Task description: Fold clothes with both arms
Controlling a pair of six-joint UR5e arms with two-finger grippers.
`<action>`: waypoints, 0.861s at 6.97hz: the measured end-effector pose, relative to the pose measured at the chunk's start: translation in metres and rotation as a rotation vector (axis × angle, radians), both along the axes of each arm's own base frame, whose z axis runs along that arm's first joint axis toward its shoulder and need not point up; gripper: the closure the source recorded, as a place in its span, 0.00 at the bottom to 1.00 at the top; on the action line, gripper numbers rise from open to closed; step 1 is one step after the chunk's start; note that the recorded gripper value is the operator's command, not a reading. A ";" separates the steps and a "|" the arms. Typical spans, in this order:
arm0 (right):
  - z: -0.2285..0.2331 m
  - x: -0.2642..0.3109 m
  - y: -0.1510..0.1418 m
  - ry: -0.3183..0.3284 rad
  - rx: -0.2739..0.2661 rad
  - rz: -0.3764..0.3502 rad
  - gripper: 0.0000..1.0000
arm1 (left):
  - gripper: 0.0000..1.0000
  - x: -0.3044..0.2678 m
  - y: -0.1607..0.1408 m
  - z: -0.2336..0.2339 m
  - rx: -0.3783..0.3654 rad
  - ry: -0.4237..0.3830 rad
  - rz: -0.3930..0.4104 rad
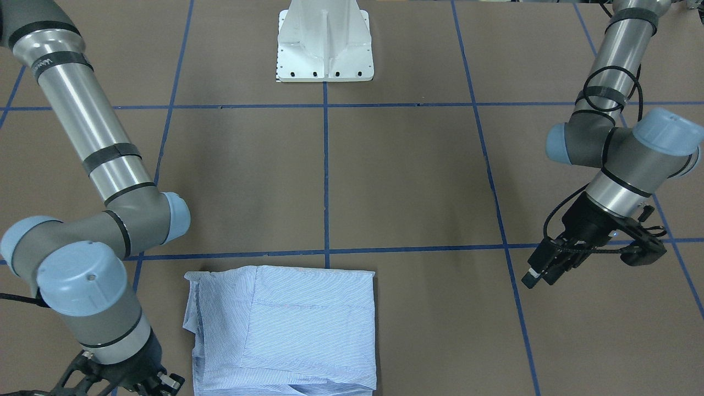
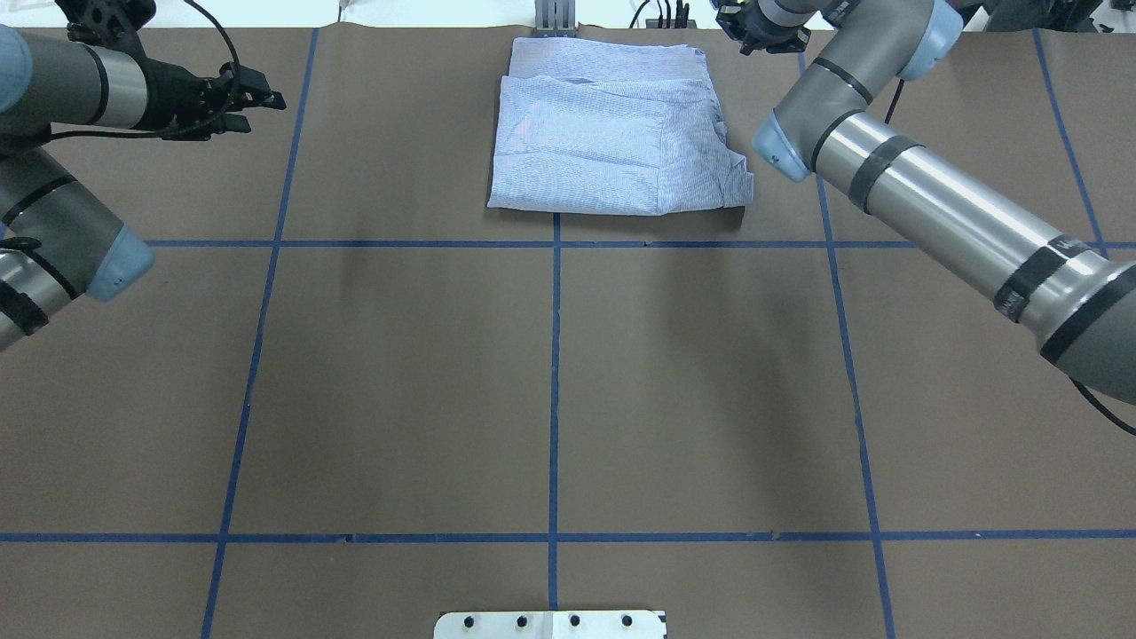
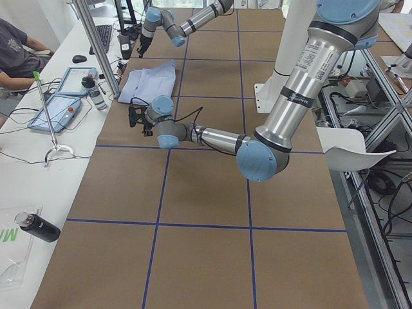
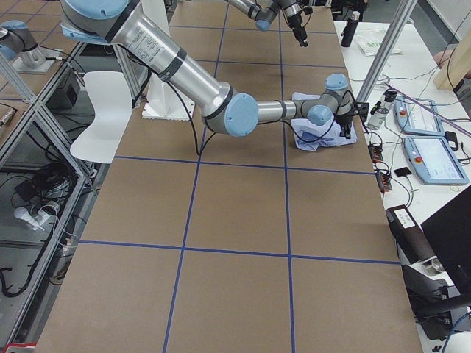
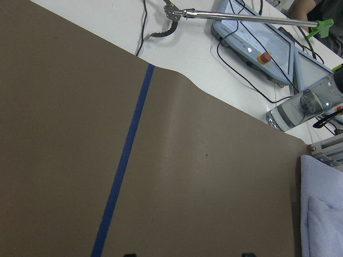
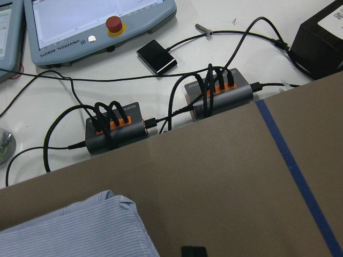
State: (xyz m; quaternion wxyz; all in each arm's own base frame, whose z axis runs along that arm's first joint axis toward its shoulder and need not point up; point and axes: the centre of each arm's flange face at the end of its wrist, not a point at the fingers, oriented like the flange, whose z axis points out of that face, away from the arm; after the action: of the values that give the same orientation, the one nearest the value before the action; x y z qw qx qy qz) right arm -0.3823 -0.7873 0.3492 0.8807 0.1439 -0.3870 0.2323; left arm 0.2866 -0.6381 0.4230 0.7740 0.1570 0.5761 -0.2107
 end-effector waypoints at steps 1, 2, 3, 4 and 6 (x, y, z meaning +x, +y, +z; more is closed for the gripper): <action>0.004 0.018 0.020 -0.003 -0.006 -0.048 1.00 | 0.30 -0.003 0.003 -0.002 -0.003 0.010 0.032; 0.018 0.037 0.040 -0.020 -0.022 -0.095 1.00 | 0.30 -0.012 0.008 -0.001 -0.004 0.022 0.061; 0.039 0.066 0.055 -0.055 -0.044 -0.143 1.00 | 0.30 -0.030 0.017 0.002 0.006 0.031 0.093; 0.063 0.100 0.069 -0.092 -0.070 -0.181 1.00 | 0.31 -0.051 0.032 0.014 0.043 0.012 0.125; 0.124 0.180 0.109 -0.139 -0.090 -0.245 1.00 | 0.31 -0.100 0.073 0.066 0.172 -0.108 0.172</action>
State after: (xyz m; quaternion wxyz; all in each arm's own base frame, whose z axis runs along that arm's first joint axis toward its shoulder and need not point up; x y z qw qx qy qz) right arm -0.2023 -0.6787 0.4734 0.8790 0.0396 -0.4511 0.1495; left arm 0.1862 -0.5650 0.4891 0.8029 0.1839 0.5608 -0.0845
